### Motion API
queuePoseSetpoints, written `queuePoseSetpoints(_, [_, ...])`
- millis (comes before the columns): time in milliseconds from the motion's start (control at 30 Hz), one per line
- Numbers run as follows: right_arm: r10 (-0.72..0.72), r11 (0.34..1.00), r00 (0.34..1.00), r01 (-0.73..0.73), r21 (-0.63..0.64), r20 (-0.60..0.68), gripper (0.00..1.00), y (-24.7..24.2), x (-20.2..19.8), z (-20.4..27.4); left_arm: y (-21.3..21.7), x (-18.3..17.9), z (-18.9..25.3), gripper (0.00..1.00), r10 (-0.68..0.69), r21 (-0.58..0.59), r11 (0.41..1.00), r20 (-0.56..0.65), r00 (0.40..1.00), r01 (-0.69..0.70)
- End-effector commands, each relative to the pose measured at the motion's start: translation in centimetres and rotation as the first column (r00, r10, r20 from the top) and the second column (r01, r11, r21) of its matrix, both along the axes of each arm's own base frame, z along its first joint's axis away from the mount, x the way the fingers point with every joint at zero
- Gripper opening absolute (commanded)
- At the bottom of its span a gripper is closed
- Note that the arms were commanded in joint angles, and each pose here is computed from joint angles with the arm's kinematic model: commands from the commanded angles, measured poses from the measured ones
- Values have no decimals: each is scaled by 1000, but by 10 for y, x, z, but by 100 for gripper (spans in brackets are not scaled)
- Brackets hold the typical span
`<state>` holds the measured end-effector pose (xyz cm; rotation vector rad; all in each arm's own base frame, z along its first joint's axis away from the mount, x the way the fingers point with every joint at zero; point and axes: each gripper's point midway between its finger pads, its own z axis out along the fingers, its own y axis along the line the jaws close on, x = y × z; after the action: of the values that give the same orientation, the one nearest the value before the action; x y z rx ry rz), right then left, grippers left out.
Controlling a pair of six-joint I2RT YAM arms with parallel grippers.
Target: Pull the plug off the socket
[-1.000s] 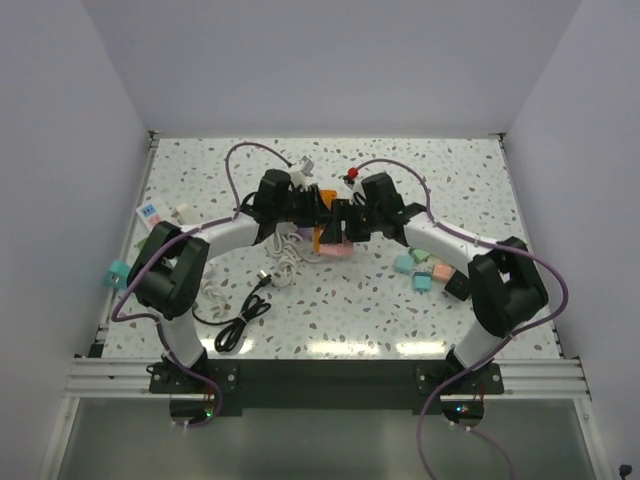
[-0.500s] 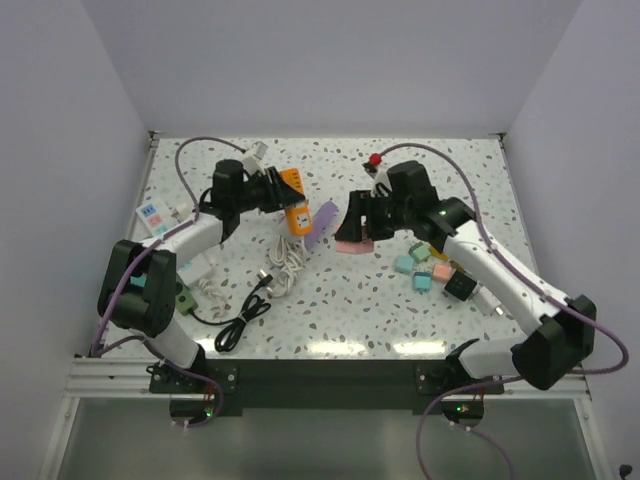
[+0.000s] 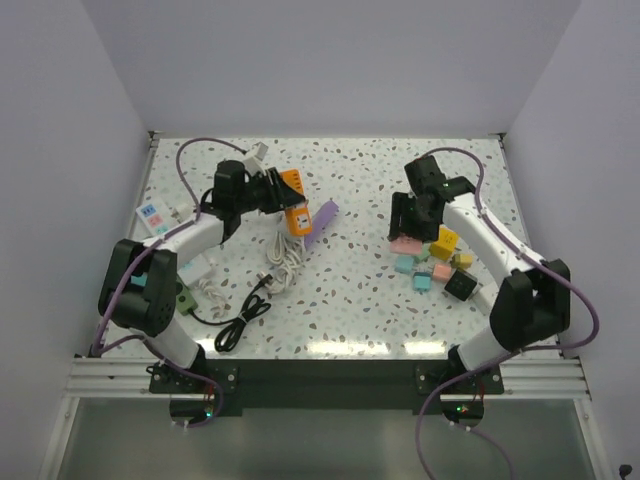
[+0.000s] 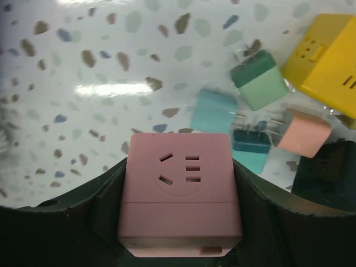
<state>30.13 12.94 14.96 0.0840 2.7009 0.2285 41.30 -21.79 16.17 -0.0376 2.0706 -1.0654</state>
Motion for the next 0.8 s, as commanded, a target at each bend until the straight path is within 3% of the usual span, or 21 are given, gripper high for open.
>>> queuePoseSetpoints(0, [-154, 982, 988, 153, -109, -1, 0, -31, 21, -19, -53, -29, 33, 0, -207, -26, 977, 96, 974, 210])
queuePoseSetpoints(167, [-250, 963, 967, 243, -112, -56, 0, -40, 53, -45, -100, -64, -14, 0, -263, 132, 955, -23, 964, 264])
queuePoseSetpoints(467, [-342, 937, 921, 318, -144, -187, 0, -61, 93, -103, -113, -75, -82, 0, -239, 332, 897, -193, 952, 292])
queuePoseSetpoints(633, [-369, 926, 907, 342, -158, -203, 7, -71, 102, -109, -130, -80, -56, 0, -288, 276, 906, -149, 946, 320])
queuePoseSetpoints(767, [-352, 933, 922, 331, -141, -161, 14, -73, 108, -96, -131, -77, 15, 0, -288, 243, 925, -52, 956, 291])
